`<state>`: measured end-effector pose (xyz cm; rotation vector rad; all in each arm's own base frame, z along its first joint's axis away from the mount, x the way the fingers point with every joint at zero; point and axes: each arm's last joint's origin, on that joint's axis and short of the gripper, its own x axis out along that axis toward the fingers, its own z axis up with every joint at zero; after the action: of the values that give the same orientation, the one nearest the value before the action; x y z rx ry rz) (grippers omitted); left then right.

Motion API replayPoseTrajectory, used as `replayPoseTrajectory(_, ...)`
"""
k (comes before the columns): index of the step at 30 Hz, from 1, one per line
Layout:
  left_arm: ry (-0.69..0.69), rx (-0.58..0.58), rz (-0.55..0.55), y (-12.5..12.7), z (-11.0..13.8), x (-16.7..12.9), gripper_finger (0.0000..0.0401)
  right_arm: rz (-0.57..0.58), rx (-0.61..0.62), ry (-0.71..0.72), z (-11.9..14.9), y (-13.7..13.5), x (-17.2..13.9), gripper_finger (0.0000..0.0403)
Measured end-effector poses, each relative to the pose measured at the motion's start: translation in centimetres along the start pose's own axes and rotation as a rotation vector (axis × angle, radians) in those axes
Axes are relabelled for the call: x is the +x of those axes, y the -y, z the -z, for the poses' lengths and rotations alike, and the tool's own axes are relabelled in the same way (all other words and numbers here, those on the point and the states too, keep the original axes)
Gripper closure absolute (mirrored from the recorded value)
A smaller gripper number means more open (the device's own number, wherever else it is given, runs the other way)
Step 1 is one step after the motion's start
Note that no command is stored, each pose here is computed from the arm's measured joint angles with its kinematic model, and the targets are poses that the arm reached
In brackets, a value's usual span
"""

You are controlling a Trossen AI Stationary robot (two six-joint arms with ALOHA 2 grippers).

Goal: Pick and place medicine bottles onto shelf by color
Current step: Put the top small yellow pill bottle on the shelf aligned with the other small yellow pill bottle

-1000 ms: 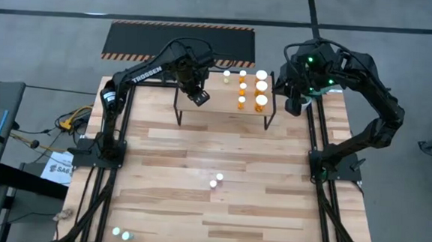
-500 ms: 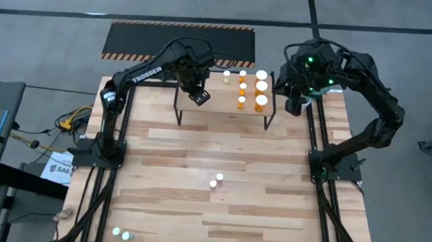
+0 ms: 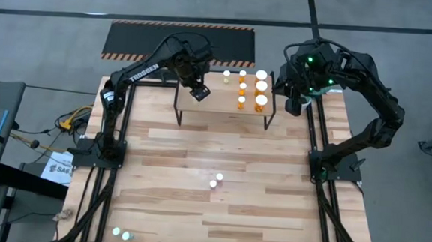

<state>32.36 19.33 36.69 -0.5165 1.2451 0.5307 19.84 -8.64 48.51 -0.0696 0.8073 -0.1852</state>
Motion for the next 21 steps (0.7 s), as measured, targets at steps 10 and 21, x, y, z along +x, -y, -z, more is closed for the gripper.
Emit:
replayPoseTrajectory(10,0.215,-0.004,-0.144,-1.6,2.2,-6.8,0.0185,-0.014,0.060,-0.014,0.1,-0.2,0.0,0.0338)
replayPoseTrajectory(21,0.576,0.104,0.002,-2.2,10.0,-11.1,0.0246,-0.083,-0.008,0.056,-0.9,-2.4,4.9,0.0338)
